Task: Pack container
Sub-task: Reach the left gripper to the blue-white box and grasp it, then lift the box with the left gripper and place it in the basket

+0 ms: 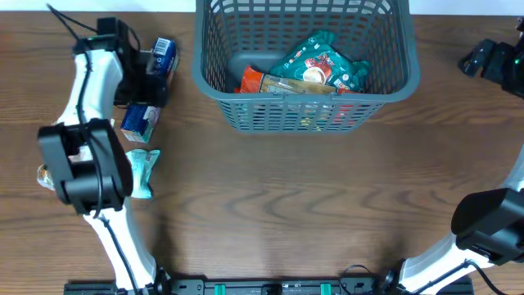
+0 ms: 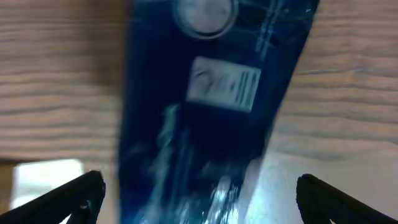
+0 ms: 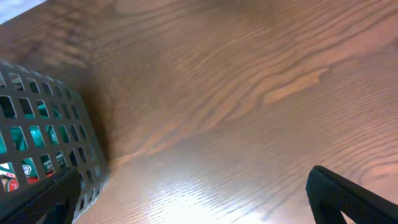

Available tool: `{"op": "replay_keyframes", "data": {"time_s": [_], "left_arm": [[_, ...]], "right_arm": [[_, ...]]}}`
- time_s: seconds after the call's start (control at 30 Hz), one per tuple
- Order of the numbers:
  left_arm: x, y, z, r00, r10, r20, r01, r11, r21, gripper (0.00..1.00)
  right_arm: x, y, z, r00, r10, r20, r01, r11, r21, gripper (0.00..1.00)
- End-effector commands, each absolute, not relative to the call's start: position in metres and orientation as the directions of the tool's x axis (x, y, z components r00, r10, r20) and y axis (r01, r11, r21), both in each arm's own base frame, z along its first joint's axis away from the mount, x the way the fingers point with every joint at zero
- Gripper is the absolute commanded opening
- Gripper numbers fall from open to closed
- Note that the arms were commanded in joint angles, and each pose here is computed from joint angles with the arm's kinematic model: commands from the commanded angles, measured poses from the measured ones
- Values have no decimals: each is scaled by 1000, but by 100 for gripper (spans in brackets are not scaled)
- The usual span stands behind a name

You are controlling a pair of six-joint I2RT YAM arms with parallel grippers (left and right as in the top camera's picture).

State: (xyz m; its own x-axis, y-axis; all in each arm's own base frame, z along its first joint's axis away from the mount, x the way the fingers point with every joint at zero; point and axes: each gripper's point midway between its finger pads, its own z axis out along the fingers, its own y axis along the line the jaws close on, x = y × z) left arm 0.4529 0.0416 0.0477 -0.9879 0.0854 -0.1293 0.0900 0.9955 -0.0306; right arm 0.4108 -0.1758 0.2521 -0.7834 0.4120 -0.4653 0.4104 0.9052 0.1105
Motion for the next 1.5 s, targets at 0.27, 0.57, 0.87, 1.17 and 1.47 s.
{"op": "replay_keyframes", "data": {"time_s": [0.27, 0.57, 0.87, 1.17, 1.47], "left_arm": [[455, 38, 7, -990, 131, -51, 130, 991, 27, 98], [448, 37, 9, -995, 91, -29, 90, 996, 20, 39], [455, 37, 87, -978, -84, -191, -87, 996, 10, 6], [457, 32, 267, -791, -121, -599, -114, 992, -50, 6], [430, -89, 348, -391, 592, -704, 575, 755, 315, 6]], "right_arm": [[408, -177, 246, -787, 433, -441, 429, 896, 114, 99], [404, -175, 243, -795, 437, -422, 431, 895, 114, 99], [402, -174, 242, -798, 438, -414, 432, 895, 114, 99], [399, -173, 241, -805, 437, -401, 431, 896, 112, 99], [403, -176, 243, -802, 420, -424, 418, 903, 103, 99]]}}
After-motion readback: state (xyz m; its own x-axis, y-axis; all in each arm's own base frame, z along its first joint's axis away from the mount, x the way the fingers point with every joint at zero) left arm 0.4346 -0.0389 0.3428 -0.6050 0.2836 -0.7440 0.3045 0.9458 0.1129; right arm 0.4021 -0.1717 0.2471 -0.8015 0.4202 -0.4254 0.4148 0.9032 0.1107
